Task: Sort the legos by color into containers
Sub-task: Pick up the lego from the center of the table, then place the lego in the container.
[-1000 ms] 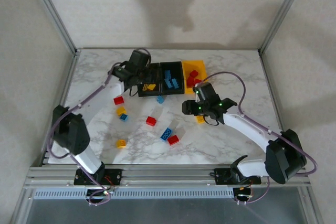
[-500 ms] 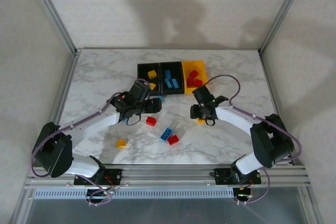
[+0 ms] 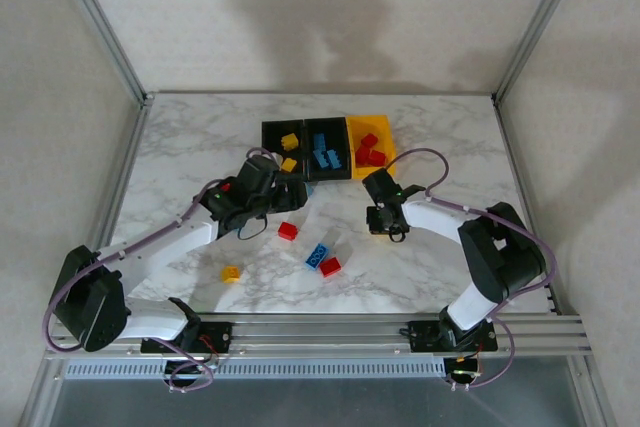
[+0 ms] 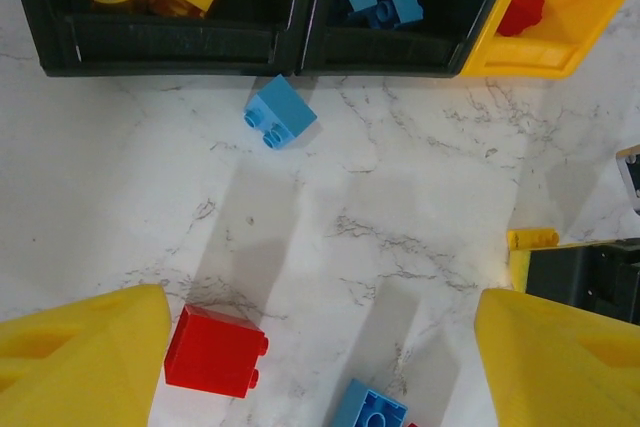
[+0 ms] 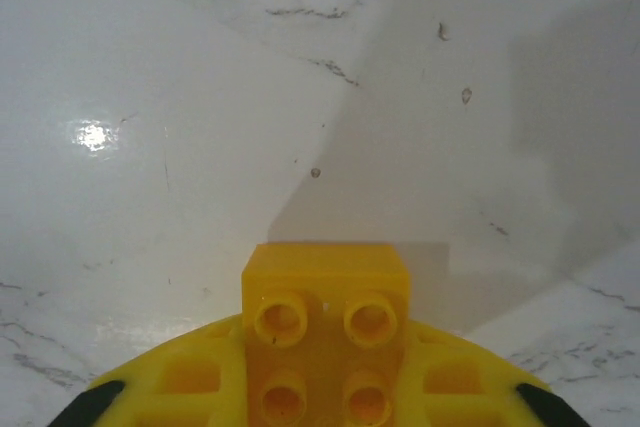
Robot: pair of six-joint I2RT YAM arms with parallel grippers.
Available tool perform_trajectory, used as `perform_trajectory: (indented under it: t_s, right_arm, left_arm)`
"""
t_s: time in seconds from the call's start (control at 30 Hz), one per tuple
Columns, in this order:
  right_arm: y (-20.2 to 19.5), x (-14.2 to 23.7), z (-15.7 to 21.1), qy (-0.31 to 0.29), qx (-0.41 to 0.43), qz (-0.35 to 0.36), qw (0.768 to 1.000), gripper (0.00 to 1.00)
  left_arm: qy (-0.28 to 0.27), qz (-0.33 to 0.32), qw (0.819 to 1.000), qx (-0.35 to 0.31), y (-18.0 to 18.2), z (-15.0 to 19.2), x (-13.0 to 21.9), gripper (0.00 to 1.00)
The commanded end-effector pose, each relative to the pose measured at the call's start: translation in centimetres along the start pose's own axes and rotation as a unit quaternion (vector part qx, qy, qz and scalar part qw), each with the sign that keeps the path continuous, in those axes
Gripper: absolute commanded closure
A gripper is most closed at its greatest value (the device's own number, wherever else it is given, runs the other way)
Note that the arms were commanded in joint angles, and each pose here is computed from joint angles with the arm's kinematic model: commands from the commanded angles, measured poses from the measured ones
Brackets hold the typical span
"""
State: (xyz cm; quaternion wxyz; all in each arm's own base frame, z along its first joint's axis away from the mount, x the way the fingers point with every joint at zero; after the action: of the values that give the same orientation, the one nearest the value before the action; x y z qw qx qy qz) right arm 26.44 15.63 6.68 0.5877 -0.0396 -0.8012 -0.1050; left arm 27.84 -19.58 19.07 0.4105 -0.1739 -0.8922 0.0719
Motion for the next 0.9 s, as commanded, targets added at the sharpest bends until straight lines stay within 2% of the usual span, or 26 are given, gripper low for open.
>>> perform_trajectory:
  t_s: [0.0,0.2,0.37,0.57,0.87]
  right_arm:
    - [1.2,1.6,-0.7,-0.014,0.008,-0.021,1.0,0.81]
    - [5.0,5.6,-3.0,-0.039,0.027,-0.087,0.995,0.81]
    - [9.9,7.9,-5.0,-0.052,0.057,-0.136,0.988,0.8]
    - [16.5,8.8,-7.6,-0.058,0.086,-0.183,0.978,0.8]
    - [23.7,7.7,-9.6,-0.047,0.113,-0.215,0.969,0.79]
  left_arm:
    - [-0.022,0.004,0.999,0.022,-0.1,-0.2,0.8,0.2]
    - [-0.048,-0.009,0.997,0.068,1.3,-0.2,2.1,0.19]
    - [-0.053,-0.031,0.992,0.106,4.3,0.2,3.5,0.19]
    - [-0.071,-0.052,0.983,0.159,7.3,0.8,5.3,0.19]
    - [-0.079,-0.053,0.979,0.182,8.5,1.3,6.3,0.19]
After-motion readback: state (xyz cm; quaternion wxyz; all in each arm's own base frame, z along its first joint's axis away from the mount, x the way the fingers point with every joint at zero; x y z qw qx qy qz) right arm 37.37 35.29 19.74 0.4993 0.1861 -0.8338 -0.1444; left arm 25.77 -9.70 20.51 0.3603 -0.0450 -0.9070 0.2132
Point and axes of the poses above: each hand's point on the last joint's axis, 136 mm out from that joint toward the fingers, its own x axis back along the fingers, its own y axis along the line the jaws close on, z = x × y, the point moved 5 cm from there along x, back along the fingers, and after that the axes turned 15 degrees about -x, right-handed, at the moved point
